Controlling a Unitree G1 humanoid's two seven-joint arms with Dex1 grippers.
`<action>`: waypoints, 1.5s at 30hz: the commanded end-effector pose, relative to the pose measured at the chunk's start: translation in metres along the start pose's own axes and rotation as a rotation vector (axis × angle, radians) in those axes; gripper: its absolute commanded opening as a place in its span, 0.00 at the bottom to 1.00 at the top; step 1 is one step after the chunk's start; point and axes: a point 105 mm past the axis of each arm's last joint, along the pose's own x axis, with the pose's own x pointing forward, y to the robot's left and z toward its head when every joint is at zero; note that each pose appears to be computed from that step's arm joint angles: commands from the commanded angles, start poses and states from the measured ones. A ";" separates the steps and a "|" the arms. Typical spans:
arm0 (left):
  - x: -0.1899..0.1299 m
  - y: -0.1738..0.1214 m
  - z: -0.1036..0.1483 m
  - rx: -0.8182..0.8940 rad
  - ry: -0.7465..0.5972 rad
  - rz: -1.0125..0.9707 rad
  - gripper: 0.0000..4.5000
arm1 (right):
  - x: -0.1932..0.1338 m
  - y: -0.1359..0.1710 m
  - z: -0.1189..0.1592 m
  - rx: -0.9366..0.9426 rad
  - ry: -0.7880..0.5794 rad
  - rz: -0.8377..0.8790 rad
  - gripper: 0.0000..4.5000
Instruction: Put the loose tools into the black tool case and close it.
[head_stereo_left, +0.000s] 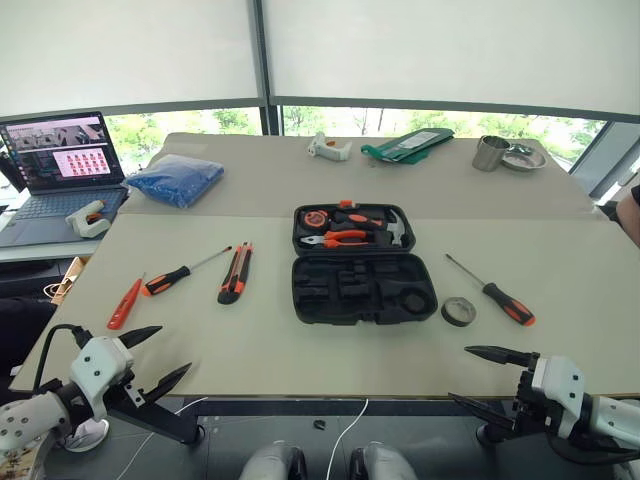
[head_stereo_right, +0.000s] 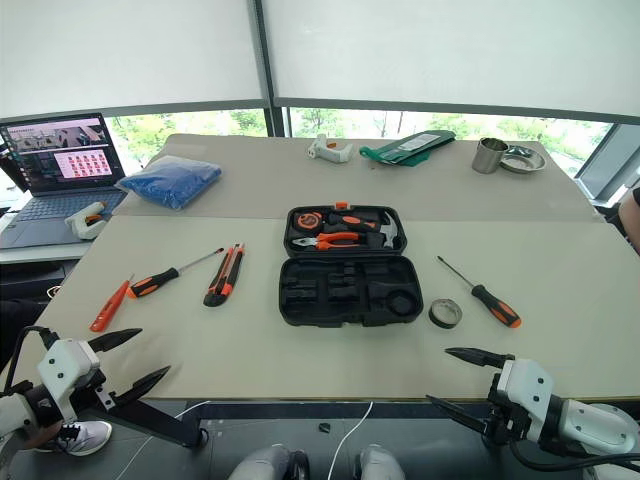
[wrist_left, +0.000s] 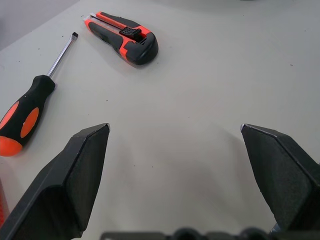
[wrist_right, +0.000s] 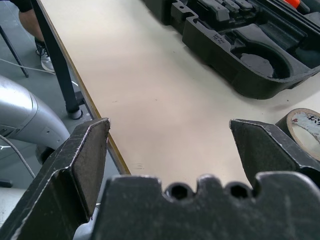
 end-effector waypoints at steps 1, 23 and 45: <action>0.000 0.002 0.018 -0.005 -0.077 0.017 1.00 | 0.007 0.000 0.015 -0.030 -0.060 0.011 0.99; -0.032 0.062 0.006 -0.540 -0.009 0.437 1.00 | 0.050 -0.005 0.112 0.023 -0.551 0.002 0.99; 0.103 0.121 0.003 -0.405 0.251 0.135 0.41 | 0.045 -0.002 0.103 0.019 -0.510 -0.053 1.00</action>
